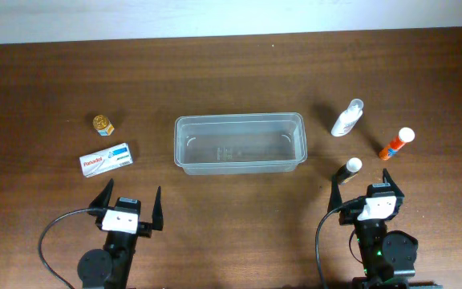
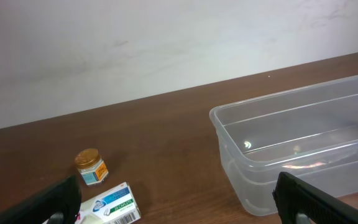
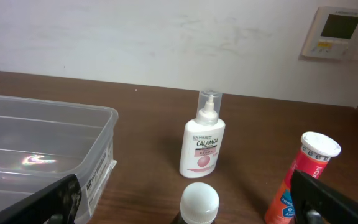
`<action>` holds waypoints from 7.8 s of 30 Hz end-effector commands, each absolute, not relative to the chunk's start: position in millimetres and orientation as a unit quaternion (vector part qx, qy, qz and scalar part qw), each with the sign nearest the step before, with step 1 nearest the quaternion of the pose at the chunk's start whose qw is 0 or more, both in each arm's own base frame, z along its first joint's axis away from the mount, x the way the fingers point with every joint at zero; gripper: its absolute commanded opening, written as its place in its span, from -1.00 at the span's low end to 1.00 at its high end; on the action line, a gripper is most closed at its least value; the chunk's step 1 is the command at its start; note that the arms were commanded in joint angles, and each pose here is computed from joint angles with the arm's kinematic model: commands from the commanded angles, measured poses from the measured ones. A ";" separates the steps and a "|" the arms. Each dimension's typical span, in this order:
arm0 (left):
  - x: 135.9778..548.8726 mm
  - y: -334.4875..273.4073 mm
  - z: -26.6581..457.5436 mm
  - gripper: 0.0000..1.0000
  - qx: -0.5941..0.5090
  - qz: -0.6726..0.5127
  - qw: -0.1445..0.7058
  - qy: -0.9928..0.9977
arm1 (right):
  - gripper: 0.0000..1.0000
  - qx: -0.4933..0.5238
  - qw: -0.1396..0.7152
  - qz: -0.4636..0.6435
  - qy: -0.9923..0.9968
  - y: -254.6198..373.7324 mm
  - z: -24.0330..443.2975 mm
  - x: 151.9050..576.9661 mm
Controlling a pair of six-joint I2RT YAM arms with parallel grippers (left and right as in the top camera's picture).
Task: Pack container
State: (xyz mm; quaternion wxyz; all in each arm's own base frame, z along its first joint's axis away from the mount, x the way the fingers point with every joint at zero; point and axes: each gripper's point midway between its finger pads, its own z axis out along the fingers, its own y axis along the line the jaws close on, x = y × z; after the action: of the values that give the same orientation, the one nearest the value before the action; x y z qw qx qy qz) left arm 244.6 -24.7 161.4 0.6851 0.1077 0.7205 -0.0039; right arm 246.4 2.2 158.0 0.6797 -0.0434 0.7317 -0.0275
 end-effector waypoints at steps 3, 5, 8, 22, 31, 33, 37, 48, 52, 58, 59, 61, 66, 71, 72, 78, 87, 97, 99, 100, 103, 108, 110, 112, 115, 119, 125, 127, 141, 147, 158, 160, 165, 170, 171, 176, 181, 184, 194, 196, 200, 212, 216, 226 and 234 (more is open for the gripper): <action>244.3 -23.6 160.8 0.99 0.104 -0.004 0.685 0.721 | 0.97 -0.046 0.681 -0.023 0.731 3.4 157.1 246.0; 244.3 -23.6 160.7 0.99 0.104 -0.004 0.685 0.721 | 0.97 -0.046 0.681 -0.023 0.731 3.4 157.1 246.0; 244.3 -23.6 160.7 0.99 0.104 -0.004 0.685 0.721 | 0.97 -0.045 0.681 -0.022 0.731 3.6 157.1 246.0; 244.3 -23.6 160.7 0.99 0.104 -0.004 0.685 0.721 | 0.97 -0.042 0.708 -0.002 0.705 8.3 188.3 242.9; 244.3 -23.6 160.7 0.99 0.104 -0.004 0.685 0.721 | 0.97 -0.041 0.686 0.013 0.727 11.6 265.7 235.1; 244.3 -23.6 160.7 0.99 0.104 -0.004 0.685 0.721 | 0.97 -0.041 0.667 0.014 0.743 11.5 286.0 241.5; 244.3 -23.6 160.7 0.99 0.104 -0.004 0.685 0.721 | 0.97 -0.025 0.600 0.028 0.799 10.9 323.2 266.0; 244.3 -23.6 160.7 0.99 0.104 -0.004 0.685 0.721 | 0.96 -0.033 0.357 0.120 0.926 37.9 351.0 329.3; 244.3 -23.6 160.7 0.99 0.104 -0.004 0.685 0.721 | 0.97 -0.023 0.314 0.128 0.941 39.0 329.1 352.6; 244.3 -23.6 160.7 0.99 0.104 -0.004 0.685 0.721 | 0.97 0.055 0.233 0.115 0.964 27.5 276.6 376.6; 244.3 -23.6 160.7 0.99 0.104 -0.004 0.685 0.721 | 0.97 0.075 0.217 0.110 0.967 24.6 266.3 379.8; 244.3 -23.6 160.7 0.99 0.104 -0.004 0.685 0.721 | 0.97 0.119 0.189 0.095 0.970 17.5 248.6 383.1; 244.3 -23.6 160.7 0.99 0.104 -0.004 0.685 0.721 | 0.97 0.234 0.128 0.049 0.963 -1.5 204.6 391.9; 244.3 -23.6 160.7 0.99 0.104 -0.004 0.685 0.721 | 0.97 0.276 0.111 0.048 0.954 -4.0 184.2 402.8; 244.3 -23.6 160.7 0.99 0.104 -0.004 0.685 0.721 | 0.97 0.284 0.110 0.048 0.951 -5.8 181.7 404.6; 244.3 -23.6 160.7 0.99 0.104 -0.004 0.685 0.721 | 0.97 0.313 0.103 0.050 0.943 -29.2 172.8 408.0; 244.3 -23.6 160.7 0.99 0.104 -0.004 0.685 0.721 | 0.97 0.325 0.108 0.058 0.938 -57.9 166.4 413.3; 244.3 -23.6 160.8 0.99 0.104 -0.004 0.685 0.721 | 0.97 0.325 0.085 0.067 0.940 -55.4 133.3 428.6; 244.3 -23.6 160.8 0.99 0.104 -0.004 0.685 0.721 | 0.97 0.324 0.085 0.071 0.940 -54.3 128.9 432.4; 244.3 -23.6 160.7 0.99 0.104 -0.004 0.685 0.721 | 0.97 0.323 0.086 0.075 0.939 -53.4 127.6 434.1; 244.3 -23.6 160.7 0.99 0.104 -0.004 0.685 0.721 | 0.97 0.323 0.086 0.077 0.939 -52.9 122.5 438.0; 244.3 -23.6 160.8 0.99 0.104 -0.004 0.685 0.721 | 0.96 0.312 0.082 0.075 0.944 -45.2 111.2 444.2; 244.3 -23.6 160.7 0.99 0.104 -0.004 0.685 0.721 | 0.94 0.307 0.081 0.074 0.945 -41.0 107.0 446.8; 244.3 -23.6 160.7 0.99 0.104 -0.004 0.685 0.721 | 0.93 0.304 0.078 0.071 0.947 -38.5 101.3 448.4; 244.3 -23.6 160.7 0.99 0.104 -0.004 0.685 0.721 | 0.89 0.304 0.067 0.060 0.948 -37.1 90.8 447.9; 244.3 -23.6 160.7 0.99 0.104 -0.004 0.685 0.721 | 0.80 0.315 0.055 0.059 0.946 -36.1 80.9 447.2; 244.3 -23.6 160.8 0.99 0.104 -0.004 0.685 0.721 | 0.43 0.314 0.060 0.060 0.945 -36.5 79.6 450.5; 244.3 -23.6 160.7 0.99 0.104 -0.004 0.685 0.721 | 0.26 0.314 0.060 0.060 0.946 -36.5 79.6 450.5; 244.3 -23.6 160.7 0.99 0.104 -0.004 0.685 0.721 | -0.26 0.262 0.043 0.038 0.963 -38.7 77.8 439.0; 244.3 -23.6 160.7 0.99 0.104 -0.004 0.685 0.721 | -0.44 0.253 0.029 -0.006 0.967 -51.7 76.9 427.5; 244.3 -23.6 160.8 0.99 0.104 -0.004 0.685 0.721 | -0.49 0.225 0.032 -0.002 0.974 -50.3 81.7 429.3; 244.3 -23.6 160.7 0.99 0.104 -0.004 0.685 0.721 | -0.48 0.204 0.039 0.007 0.978 -47.2 88.6 433.4; 244.3 -23.6 160.7 0.99 0.104 -0.004 0.685 0.721 | -0.59 0.186 0.052 0.014 0.981 -45.1 117.5 438.7; 244.3 -23.6 160.7 0.99 0.104 -0.004 0.685 0.721 | -0.63 0.138 0.069 0.064 0.986 -22.5 156.3 443.4; 244.3 -23.6 160.7 0.99 0.104 -0.004 0.685 0.721 | -0.65 0.134 0.072 0.071 0.986 -18.1 163.3 443.4; 244.3 -23.6 160.7 0.99 0.104 -0.004 0.685 0.721 | -0.65 0.085 0.090 0.094 0.988 13.4 198.2 441.8; 244.3 -23.6 160.7 0.99 0.104 -0.004 0.685 0.721 | -0.65 0.038 0.105 0.100 0.989 47.7 233.6 430.1; 244.3 -23.6 160.7 0.99 0.104 -0.004 0.685 0.721 | -0.66 0.007 0.119 0.118 0.986 70.7 252.4 422.7; 244.3 -23.6 160.7 0.99 0.104 -0.004 0.685 0.721 | -0.70 -0.094 0.141 0.153 0.974 151.9 284.7 387.8; 244.3 -23.6 160.7 0.99 0.104 -0.004 0.685 0.721 | -0.70 -0.113 0.140 0.131 0.975 162.7 281.1 382.8; 244.3 -23.6 160.7 0.99 0.104 -0.004 0.685 0.721 | -0.71 -0.114 0.123 0.070 0.983 169.0 262.7 375.0; 244.3 -23.6 160.7 0.99 0.104 -0.004 0.685 0.721 | -0.72 -0.086 0.040 -0.019 0.995 153.6 184.1 365.8; 244.3 -23.6 160.7 0.99 0.104 -0.004 0.685 0.721 | -0.72 -0.072 0.049 -0.021 0.996 153.9 179.3 371.7; 244.3 -23.6 160.8 0.99 0.104 -0.004 0.685 0.721 | -0.72 -0.018 0.052 -0.041 0.998 148.3 154.9 377.3; 244.3 -23.6 160.7 0.99 0.104 -0.004 0.685 0.721 | -0.73 -0.008 0.059 -0.038 0.997 150.9 138.8 383.4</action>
State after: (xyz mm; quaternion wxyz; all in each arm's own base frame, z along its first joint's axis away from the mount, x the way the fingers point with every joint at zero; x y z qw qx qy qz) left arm 244.5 -24.7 161.7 0.6856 0.1077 0.7200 -0.0038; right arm 380.6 155.9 132.2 0.0419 -0.0209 0.9984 -0.0311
